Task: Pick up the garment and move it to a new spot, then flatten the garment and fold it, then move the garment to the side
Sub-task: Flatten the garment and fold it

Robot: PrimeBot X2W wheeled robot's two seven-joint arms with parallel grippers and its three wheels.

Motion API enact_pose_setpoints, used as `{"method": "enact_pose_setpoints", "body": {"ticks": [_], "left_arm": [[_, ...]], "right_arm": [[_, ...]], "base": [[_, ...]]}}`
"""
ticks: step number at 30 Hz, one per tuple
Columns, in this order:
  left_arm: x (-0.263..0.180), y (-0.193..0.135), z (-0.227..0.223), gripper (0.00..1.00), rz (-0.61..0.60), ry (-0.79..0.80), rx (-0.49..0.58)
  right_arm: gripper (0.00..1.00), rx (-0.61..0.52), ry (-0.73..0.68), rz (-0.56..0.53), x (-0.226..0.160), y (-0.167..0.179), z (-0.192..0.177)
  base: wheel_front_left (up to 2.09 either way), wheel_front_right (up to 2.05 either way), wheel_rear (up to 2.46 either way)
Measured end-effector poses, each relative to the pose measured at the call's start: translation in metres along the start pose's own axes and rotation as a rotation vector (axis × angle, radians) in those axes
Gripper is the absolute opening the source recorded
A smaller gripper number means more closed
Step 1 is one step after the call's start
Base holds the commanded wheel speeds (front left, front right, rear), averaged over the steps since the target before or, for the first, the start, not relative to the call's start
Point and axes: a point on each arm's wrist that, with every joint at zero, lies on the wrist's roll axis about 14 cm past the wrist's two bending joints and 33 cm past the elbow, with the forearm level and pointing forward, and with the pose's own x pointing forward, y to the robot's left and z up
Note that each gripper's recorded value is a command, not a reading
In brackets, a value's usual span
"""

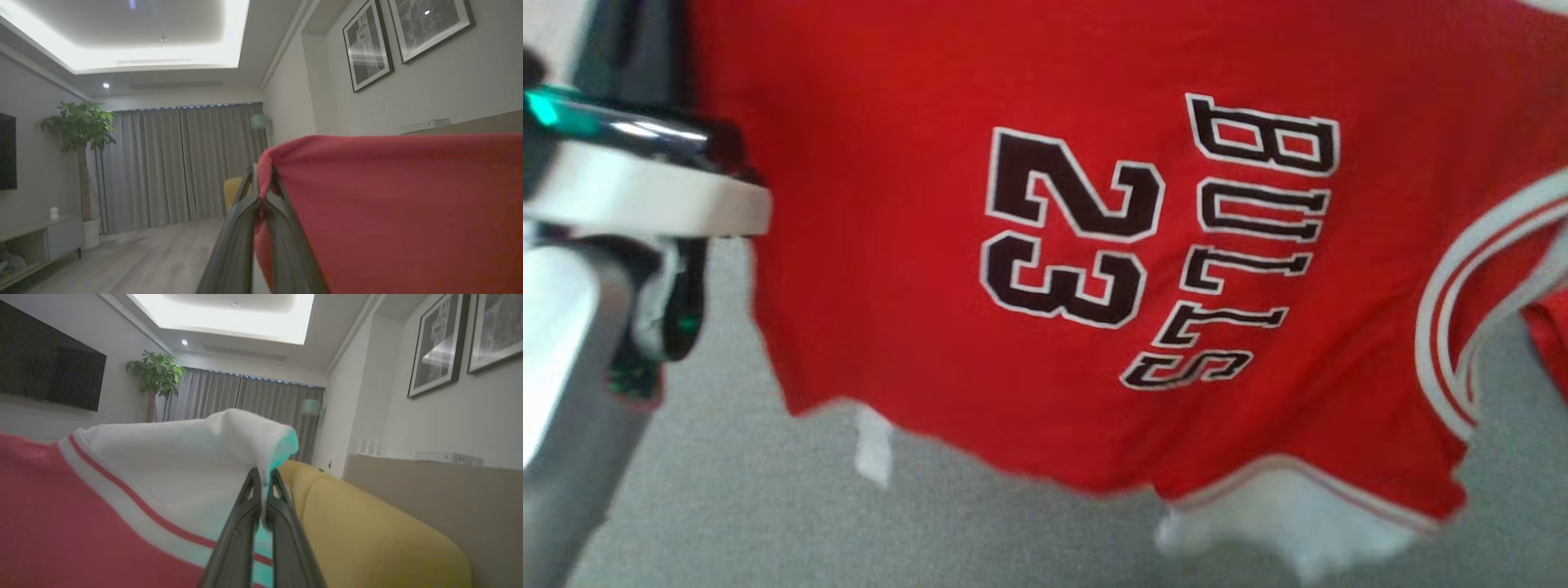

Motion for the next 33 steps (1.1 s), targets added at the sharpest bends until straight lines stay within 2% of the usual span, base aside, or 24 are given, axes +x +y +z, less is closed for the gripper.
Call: {"method": "enact_pose_setpoints", "body": {"ticks": [1,5,9,11,16,18,20,25,29,33], "left_arm": [[0.000,0.000,0.000,0.00,0.000,0.000,0.000],[0.009,0.001,-0.066,0.00,0.028,0.148,-0.122],[0.025,0.005,-0.115,0.00,0.067,0.221,-0.195],[0.039,0.008,-0.123,0.00,0.080,0.204,-0.211],[0.081,0.014,-0.107,0.00,0.100,0.108,-0.230],[0.092,0.020,-0.103,0.00,0.123,0.095,-0.235],[0.093,0.028,-0.115,0.00,0.158,0.129,-0.239],[0.049,0.030,-0.207,0.00,0.237,0.382,-0.264],[-0.017,0.006,-0.292,0.00,0.266,0.633,-0.330],[-0.064,-0.009,-0.332,0.00,0.327,0.764,-0.434]], "right_arm": [[0.00,0.000,0.000,0.000,0.000,0.000,0.000],[0.00,0.091,0.139,-0.014,0.021,-0.009,-0.058],[0.00,0.170,0.158,-0.018,0.056,-0.005,-0.088],[0.00,0.201,0.112,-0.022,0.075,-0.003,-0.087],[0.00,0.225,-0.002,-0.031,0.116,0.002,-0.064],[0.00,0.224,0.003,-0.013,0.125,0.011,-0.066],[0.00,0.234,0.065,0.013,0.126,0.026,-0.086],[0.00,0.282,0.354,0.067,0.098,0.069,-0.185],[0.00,0.348,0.611,0.087,0.042,0.102,-0.273],[0.00,0.442,0.791,0.082,-0.021,0.129,-0.331]], "base": [[0.00,0.00,0.00],[0.00,0.00,0.00],[0.00,0.00,0.00],[0.00,0.00,0.00],[0.00,0.00,0.00],[0.00,0.00,0.00],[0.00,0.00,0.00],[0.00,0.00,0.00],[0.00,0.00,0.00],[0.00,0.00,0.00]]}}
